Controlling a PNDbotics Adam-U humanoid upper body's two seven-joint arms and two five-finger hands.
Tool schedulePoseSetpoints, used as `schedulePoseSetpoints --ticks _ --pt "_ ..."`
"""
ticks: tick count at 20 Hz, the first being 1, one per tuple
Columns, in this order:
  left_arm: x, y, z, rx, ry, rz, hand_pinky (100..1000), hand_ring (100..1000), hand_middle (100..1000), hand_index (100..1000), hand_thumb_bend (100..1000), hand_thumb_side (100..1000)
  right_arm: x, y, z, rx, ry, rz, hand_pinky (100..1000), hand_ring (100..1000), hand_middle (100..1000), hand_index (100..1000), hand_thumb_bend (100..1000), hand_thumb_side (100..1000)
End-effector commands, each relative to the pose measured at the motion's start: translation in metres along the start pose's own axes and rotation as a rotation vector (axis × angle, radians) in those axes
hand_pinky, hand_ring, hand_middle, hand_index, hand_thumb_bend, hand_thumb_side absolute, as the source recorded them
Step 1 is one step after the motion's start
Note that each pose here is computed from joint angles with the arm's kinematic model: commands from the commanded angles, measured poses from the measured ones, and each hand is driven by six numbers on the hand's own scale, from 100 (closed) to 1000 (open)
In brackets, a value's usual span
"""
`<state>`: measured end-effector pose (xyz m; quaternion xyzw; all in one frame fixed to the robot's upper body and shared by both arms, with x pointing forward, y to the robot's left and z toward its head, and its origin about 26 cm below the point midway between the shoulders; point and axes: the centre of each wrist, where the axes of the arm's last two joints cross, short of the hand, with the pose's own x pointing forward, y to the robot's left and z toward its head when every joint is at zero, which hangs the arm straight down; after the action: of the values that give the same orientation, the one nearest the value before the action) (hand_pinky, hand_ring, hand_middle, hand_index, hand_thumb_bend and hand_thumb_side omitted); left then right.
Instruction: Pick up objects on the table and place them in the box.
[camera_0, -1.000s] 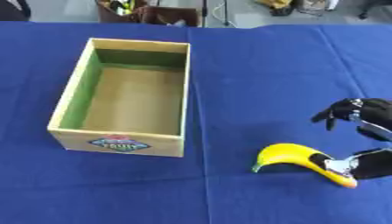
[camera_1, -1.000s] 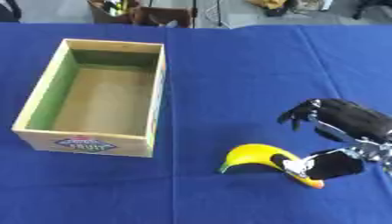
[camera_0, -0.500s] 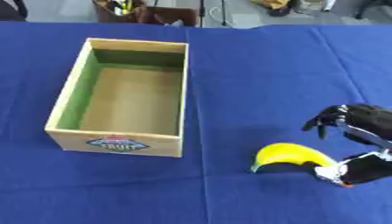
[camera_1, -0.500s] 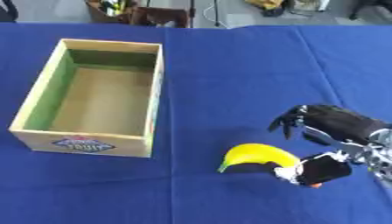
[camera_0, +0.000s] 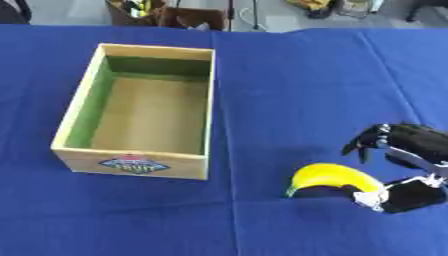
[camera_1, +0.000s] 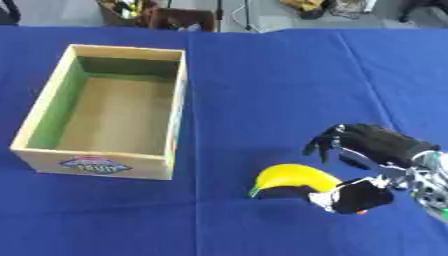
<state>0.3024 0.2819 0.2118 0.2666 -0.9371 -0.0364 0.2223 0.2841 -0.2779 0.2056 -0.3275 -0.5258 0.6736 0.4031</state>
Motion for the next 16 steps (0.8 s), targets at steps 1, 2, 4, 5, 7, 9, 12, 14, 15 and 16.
schedulePoseSetpoints --ticks 1,2,4,5,7,9,12,14,15,16 --pt "0.0045 0.0043 -0.0060 -0.007 -0.033 -0.009 549 701 766 902 100 1000 0.0004 -0.0047 0.0029 -0.008 0.020 0.017 802 841 535 808 308 620" --pt "0.0045 0.0042 -0.0059 -0.008 -0.032 -0.008 549 701 766 902 100 1000 0.0006 -0.0040 0.0028 -0.004 0.024 0.014 802 841 533 809 306 617" --pt "0.0045 0.0042 -0.0060 -0.009 -0.033 -0.008 549 701 766 902 100 1000 0.0011 -0.0032 0.0025 0.003 0.028 0.011 802 842 531 814 305 613" --pt "0.0046 0.0041 -0.0062 -0.009 -0.034 -0.007 549 702 766 902 100 1000 0.0014 -0.0028 0.0022 0.007 0.030 0.009 802 843 532 815 307 613" --pt "0.0047 0.0038 -0.0062 -0.011 -0.034 -0.006 550 702 766 902 100 1000 0.0021 -0.0020 0.0017 0.014 0.034 0.005 802 844 532 815 311 606" --pt "0.0048 0.0038 -0.0063 -0.012 -0.035 -0.006 550 702 767 902 100 1000 0.0028 -0.0004 0.0013 0.026 0.039 0.000 801 843 532 813 319 604" --pt "0.0048 0.0039 -0.0065 -0.013 -0.036 -0.006 550 702 767 902 100 1000 0.0031 0.0004 0.0011 0.028 0.046 -0.001 796 840 522 775 323 601" --pt "0.0048 0.0037 -0.0065 -0.014 -0.036 -0.006 550 702 767 902 100 1000 0.0032 0.0000 0.0009 0.019 0.049 0.003 788 833 506 724 334 596" --pt "0.0048 0.0036 -0.0064 -0.016 -0.035 -0.006 550 702 767 902 100 1000 0.0033 -0.0002 0.0008 0.014 0.049 0.005 785 830 500 711 336 593" --pt "0.0049 0.0035 -0.0064 -0.017 -0.035 -0.006 550 702 767 902 100 1000 0.0033 -0.0006 0.0007 0.008 0.050 0.007 780 826 494 699 322 593"
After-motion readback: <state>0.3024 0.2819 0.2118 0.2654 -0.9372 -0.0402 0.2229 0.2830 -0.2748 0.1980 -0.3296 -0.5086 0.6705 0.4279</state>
